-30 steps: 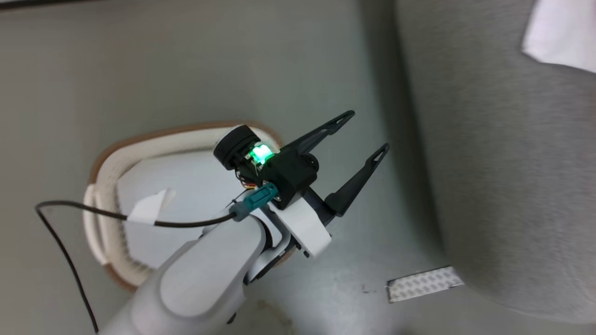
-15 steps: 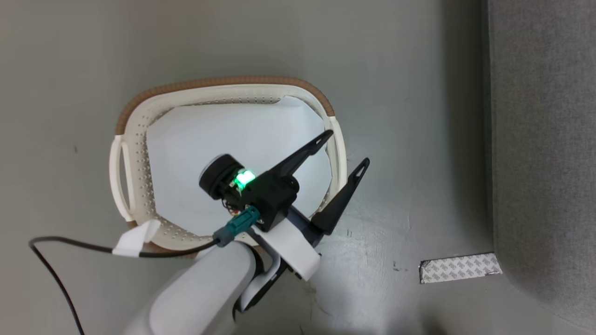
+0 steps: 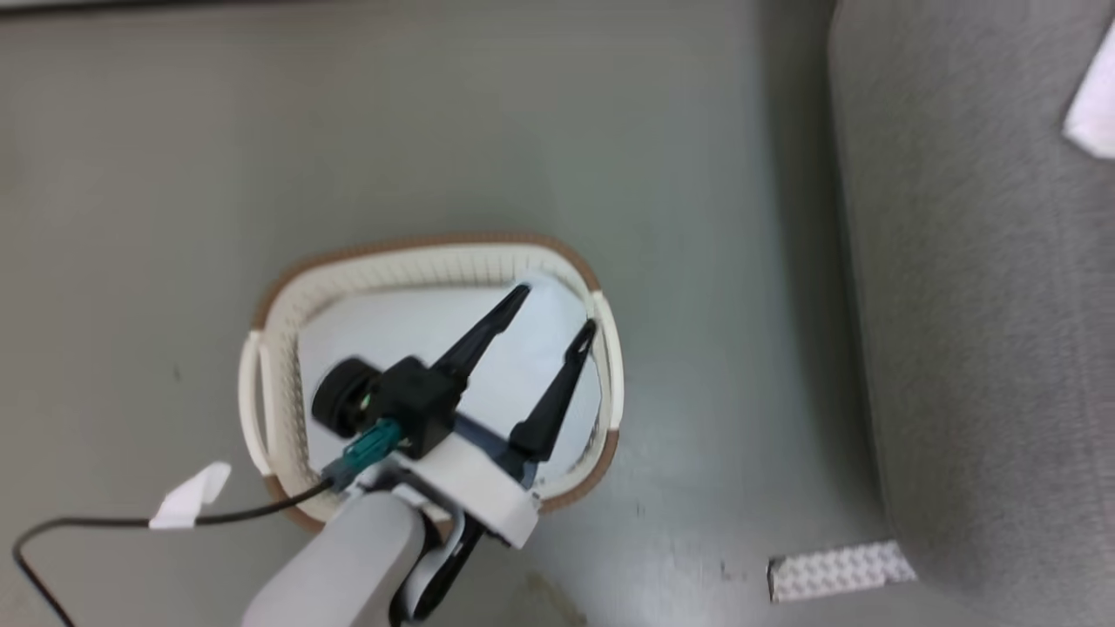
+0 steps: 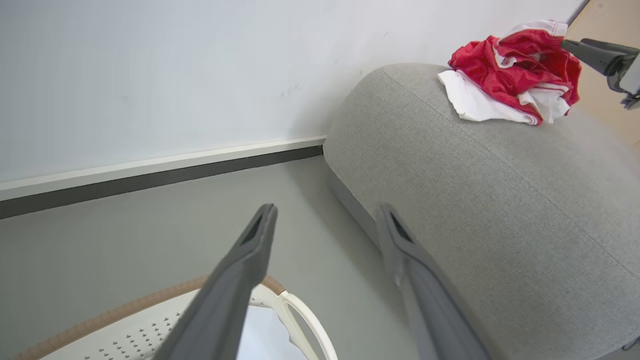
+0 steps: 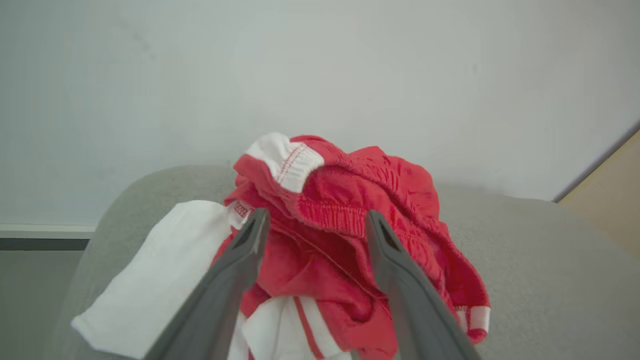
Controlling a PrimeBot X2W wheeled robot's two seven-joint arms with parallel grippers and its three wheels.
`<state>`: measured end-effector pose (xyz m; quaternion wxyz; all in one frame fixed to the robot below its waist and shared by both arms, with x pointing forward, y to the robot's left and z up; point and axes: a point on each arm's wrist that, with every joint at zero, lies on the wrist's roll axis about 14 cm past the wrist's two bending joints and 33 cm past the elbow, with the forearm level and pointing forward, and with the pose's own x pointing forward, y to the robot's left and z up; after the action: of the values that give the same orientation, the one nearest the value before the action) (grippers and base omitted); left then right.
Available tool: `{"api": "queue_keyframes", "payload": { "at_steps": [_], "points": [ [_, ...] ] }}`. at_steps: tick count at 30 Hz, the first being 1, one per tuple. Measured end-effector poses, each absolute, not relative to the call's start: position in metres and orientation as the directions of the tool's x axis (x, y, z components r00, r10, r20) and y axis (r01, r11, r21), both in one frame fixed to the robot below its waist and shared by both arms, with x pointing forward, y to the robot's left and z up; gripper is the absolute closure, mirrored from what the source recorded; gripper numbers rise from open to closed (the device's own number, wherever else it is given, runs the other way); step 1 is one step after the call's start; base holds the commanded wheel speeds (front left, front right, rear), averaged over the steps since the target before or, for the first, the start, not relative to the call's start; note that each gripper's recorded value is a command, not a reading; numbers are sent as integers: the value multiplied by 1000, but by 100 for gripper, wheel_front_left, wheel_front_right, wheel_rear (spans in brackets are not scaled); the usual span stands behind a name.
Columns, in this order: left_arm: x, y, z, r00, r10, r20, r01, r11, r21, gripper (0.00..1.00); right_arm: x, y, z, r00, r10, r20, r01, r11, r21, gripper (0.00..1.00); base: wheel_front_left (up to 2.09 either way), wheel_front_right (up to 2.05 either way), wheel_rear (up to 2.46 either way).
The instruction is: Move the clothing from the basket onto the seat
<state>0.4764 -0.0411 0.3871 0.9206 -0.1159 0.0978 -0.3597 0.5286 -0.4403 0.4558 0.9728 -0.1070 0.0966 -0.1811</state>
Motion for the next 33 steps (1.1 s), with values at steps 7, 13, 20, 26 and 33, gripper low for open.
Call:
{"api": "queue_keyframes", "payload": {
  "at_steps": [7,13,20,26,33],
  "points": [
    [460,4,416,834,-541,-110,503,827,-250,0,476,-392,500,966,-257,-19,250,955,-160,0,0,0,0],
    [435,68,447,939,-333,-92,308,927,-212,0,418,-335,511,979,-194,56,198,978,-70,0,0,0,0],
    [380,144,458,990,-107,-93,93,985,-146,0,358,-262,490,993,-112,23,111,993,50,0,0,0,0],
    [343,177,467,998,-14,-59,6,991,-136,0,333,-223,481,999,-48,6,48,996,81,0,0,0,0],
    [329,184,478,1000,5,-12,-7,988,-152,0,322,-210,479,1000,-27,5,26,996,80,0,0,0,0]
  ]
}}
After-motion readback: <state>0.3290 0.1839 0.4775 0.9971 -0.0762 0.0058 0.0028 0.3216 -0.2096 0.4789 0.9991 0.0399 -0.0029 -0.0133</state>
